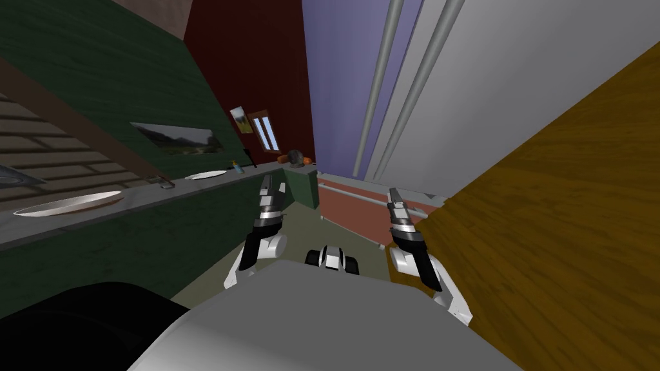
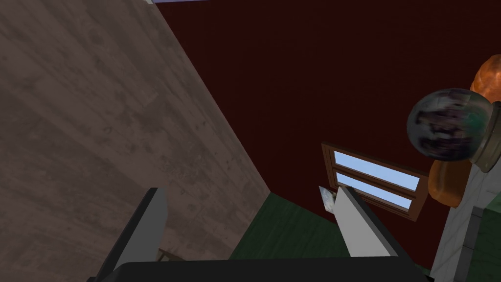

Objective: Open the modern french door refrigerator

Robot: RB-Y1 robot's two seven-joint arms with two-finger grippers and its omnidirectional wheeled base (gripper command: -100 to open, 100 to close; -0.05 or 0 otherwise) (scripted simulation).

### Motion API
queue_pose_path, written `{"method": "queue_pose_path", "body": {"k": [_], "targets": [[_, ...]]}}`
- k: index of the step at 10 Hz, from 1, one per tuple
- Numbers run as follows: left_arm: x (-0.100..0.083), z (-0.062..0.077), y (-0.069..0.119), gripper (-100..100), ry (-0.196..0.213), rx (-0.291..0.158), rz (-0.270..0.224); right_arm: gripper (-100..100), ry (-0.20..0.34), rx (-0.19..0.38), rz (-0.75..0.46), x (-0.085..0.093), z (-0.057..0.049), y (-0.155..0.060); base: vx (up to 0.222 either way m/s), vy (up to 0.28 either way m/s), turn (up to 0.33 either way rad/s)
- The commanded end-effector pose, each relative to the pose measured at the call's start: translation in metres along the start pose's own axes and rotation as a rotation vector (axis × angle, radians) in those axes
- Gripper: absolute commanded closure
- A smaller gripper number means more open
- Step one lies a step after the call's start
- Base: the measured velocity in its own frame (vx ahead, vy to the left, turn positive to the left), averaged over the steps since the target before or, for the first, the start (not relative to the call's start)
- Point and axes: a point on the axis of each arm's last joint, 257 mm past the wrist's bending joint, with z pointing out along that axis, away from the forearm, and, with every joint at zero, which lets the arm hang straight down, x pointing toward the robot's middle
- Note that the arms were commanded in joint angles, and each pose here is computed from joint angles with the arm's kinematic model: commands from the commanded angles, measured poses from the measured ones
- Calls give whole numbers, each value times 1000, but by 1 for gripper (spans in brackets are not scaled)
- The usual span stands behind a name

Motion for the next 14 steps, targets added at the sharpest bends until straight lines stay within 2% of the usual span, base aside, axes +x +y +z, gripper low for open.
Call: {"method": "queue_pose_path", "body": {"k": [1, 2, 5, 7, 10, 12, 13, 14], "targets": [[0, 0, 0, 0, 0, 0, 0, -100, 15, 1, -107, 3, 2, -8, 63, 131, -54], [0, 0, 0, 0, 0, 0, 0, -100, 15, 1, -115, 3, 2, -8, 28, 62, 18], [0, 0, 0, 0, 0, 0, 0, -100, 37, 5, -264, 6, 4, -24, 65, 99, -95], [0, 0, 0, 0, 0, 0, 0, -100, 38, 4, -302, 6, 4, -24, 42, 72, -30], [0, 0, 0, 0, 0, 0, 0, -100, 58, 11, -449, 9, 6, -41, 53, 120, -96], [0, 0, 0, 0, 0, 0, 0, -100, 59, 10, -497, 9, 6, -41, 50, 86, -27], [0, 0, 0, 0, 0, 0, 0, -100, 70, 15, -559, 10, 6, -50, 53, 87, -97], [0, 0, 0, 0, 0, 0, 0, -100, 70, 14, -586, 10, 6, -50, 51, 90, -80]]}}
